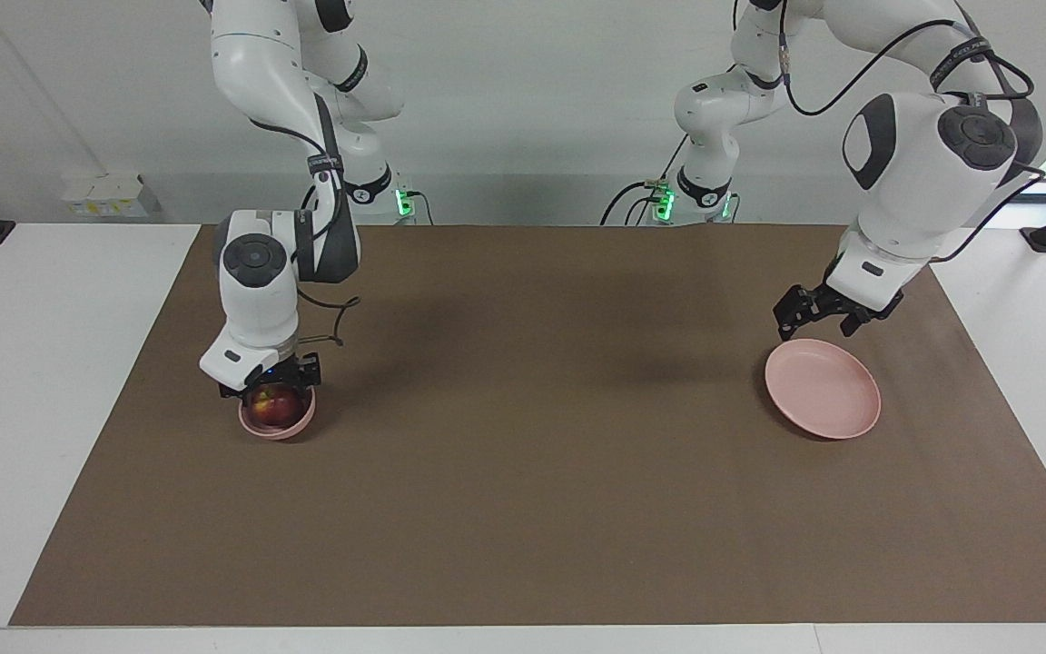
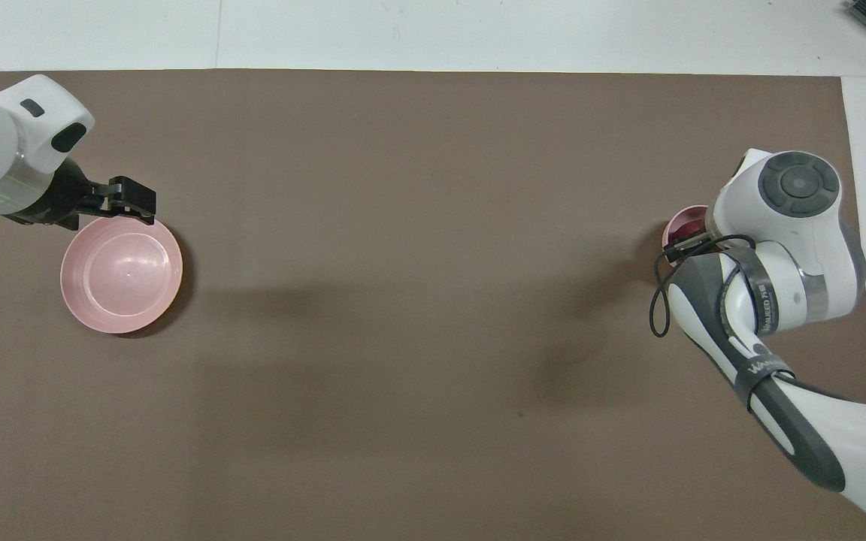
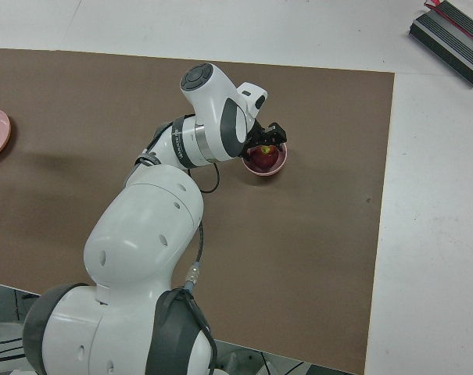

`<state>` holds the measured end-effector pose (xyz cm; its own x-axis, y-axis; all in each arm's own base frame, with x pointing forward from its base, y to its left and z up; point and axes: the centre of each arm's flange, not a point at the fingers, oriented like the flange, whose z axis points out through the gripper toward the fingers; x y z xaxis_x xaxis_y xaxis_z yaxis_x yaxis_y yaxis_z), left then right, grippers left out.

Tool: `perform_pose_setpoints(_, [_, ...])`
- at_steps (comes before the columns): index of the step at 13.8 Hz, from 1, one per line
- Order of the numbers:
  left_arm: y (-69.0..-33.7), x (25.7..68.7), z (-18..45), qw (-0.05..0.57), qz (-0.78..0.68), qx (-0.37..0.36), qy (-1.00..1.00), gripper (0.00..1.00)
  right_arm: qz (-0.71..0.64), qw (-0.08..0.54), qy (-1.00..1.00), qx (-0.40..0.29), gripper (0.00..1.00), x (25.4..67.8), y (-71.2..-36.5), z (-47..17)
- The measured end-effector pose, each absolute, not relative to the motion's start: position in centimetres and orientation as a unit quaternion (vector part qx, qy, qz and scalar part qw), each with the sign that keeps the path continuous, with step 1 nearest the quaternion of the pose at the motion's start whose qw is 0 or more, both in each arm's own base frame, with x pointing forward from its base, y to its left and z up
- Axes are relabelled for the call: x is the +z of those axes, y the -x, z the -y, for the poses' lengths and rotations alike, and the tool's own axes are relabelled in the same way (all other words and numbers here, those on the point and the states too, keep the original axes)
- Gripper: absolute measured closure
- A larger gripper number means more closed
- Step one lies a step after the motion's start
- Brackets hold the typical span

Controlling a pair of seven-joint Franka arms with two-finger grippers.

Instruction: Move apple from plate to bowl

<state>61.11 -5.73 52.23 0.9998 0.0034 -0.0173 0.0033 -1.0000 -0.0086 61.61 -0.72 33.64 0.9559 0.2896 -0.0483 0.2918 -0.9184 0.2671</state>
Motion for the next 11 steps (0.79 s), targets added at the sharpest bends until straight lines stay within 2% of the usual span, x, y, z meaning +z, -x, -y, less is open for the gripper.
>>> perform_pose_setpoints(5, [-60.6,54.5,4.9,0.014,-0.034,-0.008,0.999,0.00,-0.127,0.117,-0.985,0.008,0.00,35.3,-61.9,0.7])
perform_pose_setpoints(11, [-57.5,60.5,4.5,0.020,-0.053,-0.039,0.998,0.00,-0.089,0.083,-0.992,0.035,0.00,45.6,-60.4,0.0])
